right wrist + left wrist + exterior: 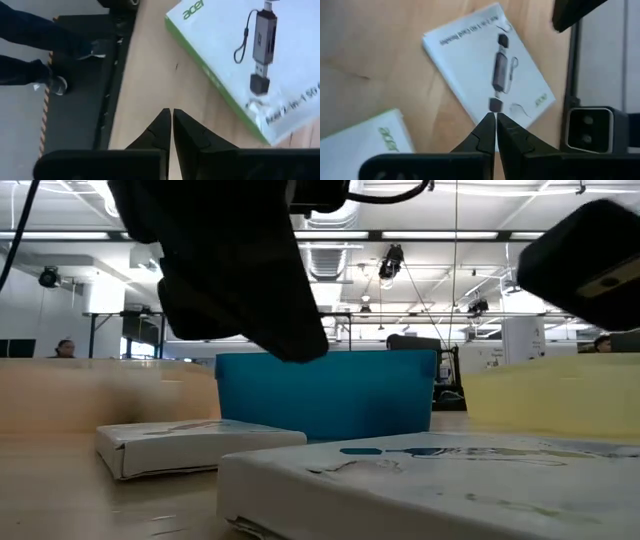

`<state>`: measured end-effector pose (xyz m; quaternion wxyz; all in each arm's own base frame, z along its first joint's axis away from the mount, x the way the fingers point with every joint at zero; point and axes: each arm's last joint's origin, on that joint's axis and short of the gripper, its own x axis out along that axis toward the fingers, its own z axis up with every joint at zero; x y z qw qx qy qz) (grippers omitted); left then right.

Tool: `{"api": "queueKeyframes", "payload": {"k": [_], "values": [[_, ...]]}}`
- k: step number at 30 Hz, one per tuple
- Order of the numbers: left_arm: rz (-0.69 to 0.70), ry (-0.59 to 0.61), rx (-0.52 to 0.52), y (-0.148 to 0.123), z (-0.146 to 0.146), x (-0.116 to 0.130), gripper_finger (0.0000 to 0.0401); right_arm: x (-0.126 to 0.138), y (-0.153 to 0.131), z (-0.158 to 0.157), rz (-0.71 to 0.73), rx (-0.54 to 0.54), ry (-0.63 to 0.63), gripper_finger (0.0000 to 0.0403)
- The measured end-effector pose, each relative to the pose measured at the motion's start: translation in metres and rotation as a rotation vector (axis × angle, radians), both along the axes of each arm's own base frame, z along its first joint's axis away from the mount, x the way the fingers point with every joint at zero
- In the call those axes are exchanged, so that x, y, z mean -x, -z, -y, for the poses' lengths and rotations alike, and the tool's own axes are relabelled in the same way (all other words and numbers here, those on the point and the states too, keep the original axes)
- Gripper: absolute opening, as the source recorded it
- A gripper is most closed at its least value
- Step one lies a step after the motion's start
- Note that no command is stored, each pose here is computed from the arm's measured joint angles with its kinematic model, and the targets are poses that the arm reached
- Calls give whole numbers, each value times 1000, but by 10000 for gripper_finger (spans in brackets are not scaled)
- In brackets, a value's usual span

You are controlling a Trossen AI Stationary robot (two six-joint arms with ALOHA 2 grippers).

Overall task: Pick and place items into bin
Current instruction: Put the right card reader box into the yellow bin

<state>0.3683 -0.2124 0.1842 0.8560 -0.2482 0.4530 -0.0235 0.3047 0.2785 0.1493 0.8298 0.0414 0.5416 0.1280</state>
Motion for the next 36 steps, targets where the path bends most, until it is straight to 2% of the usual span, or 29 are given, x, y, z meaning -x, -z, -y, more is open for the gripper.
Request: {"api": "queueKeyframes", "payload": {"k": [5,11,19,28,33,36], "values": [[-23,-2,7,6,1,2,0,-9,17,3,-10,14,0,9],[-15,-1,12,8,2,1,0,-13,19,8,8,50,27,9],[-39,22,73,39,11,-10,0,-21,12,13,77,103,88,9],[-26,39,45,40,12,-9,0,-32,-6,12,217,192,162,9],[-22,43,41,37,12,-9,0,-16,-8,12,74,279,124,9],[6,52,-5,26,10,-8,0,-6,-1,5,49,272,81,9]]}}
